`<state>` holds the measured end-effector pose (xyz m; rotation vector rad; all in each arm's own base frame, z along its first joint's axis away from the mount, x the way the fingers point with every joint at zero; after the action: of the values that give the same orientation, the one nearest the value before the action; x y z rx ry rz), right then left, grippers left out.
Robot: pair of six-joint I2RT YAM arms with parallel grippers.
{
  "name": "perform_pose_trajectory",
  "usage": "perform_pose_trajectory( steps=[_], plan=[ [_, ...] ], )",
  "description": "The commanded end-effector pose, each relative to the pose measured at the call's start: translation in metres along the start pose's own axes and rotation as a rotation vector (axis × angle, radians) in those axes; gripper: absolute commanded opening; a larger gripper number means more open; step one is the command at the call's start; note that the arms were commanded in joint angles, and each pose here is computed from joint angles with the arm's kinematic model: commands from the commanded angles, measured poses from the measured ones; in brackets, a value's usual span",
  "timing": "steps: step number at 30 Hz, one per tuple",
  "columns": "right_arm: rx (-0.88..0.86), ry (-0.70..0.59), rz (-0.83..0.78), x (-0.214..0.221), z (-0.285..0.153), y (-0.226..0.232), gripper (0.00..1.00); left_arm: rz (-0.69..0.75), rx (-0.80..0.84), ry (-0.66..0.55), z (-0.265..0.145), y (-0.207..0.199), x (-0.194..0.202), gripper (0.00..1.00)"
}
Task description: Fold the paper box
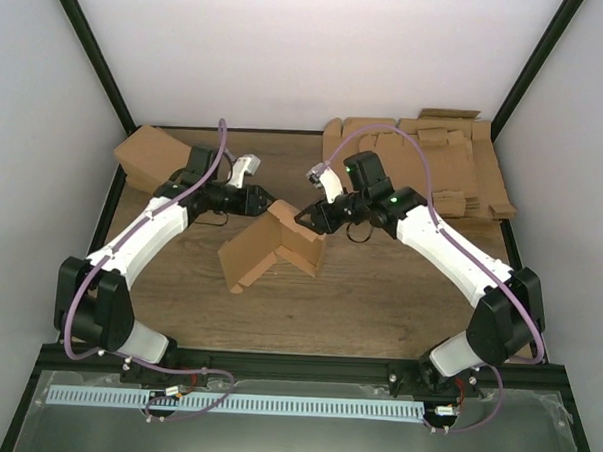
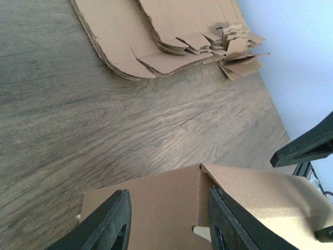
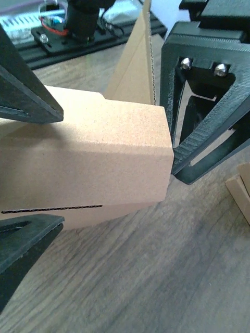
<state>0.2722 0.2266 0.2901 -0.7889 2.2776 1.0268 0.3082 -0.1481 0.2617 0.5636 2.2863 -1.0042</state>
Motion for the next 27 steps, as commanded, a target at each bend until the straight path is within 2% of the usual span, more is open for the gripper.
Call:
perform_pose_trajectory(
  steps=[1,6,11,14,19,22,24,27],
  plan=[
    [0.186,-0.018,-0.112,-0.001,-0.003,0.005,0.49,0.014,-0.004,-0.032,-0.010,-0.010,-0.003,0.44],
    [0.270,0.016,-0.169,0.001,0.004,0.009,0.47,0.016,-0.014,-0.069,-0.020,-0.017,-0.009,0.47],
    [0.345,0.041,-0.200,0.007,0.013,0.014,0.53,0.017,-0.025,-0.076,-0.024,-0.019,-0.008,0.47],
    [0.352,0.054,-0.208,0.010,0.017,0.016,0.53,0.016,-0.033,-0.064,-0.025,-0.018,-0.003,0.48],
    [0.367,0.061,-0.213,0.012,0.019,0.017,0.54,0.063,-0.088,-0.038,-0.034,-0.019,-0.001,0.58],
    [0.363,0.058,-0.213,0.011,0.019,0.018,0.55,0.151,-0.145,0.015,-0.042,-0.022,0.001,0.73],
    [0.360,0.056,-0.213,0.011,0.018,0.018,0.55,0.186,-0.265,0.048,-0.049,-0.019,0.005,0.79],
    [0.358,0.057,-0.212,0.011,0.019,0.018,0.55,0.231,-0.363,0.054,-0.054,-0.023,0.013,0.82]
  ],
)
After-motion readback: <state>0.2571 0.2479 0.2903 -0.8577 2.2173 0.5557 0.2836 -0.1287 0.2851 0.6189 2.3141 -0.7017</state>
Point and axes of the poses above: each gripper's point midway between its finger pads, its own z axis out along the fingers, its own y axis along the line the jaws close on, x = y × z, the point moved 10 cm from there along -z, back along the fingers, and after that the axes turned 8 degrees about z, right-handed, at the moved point
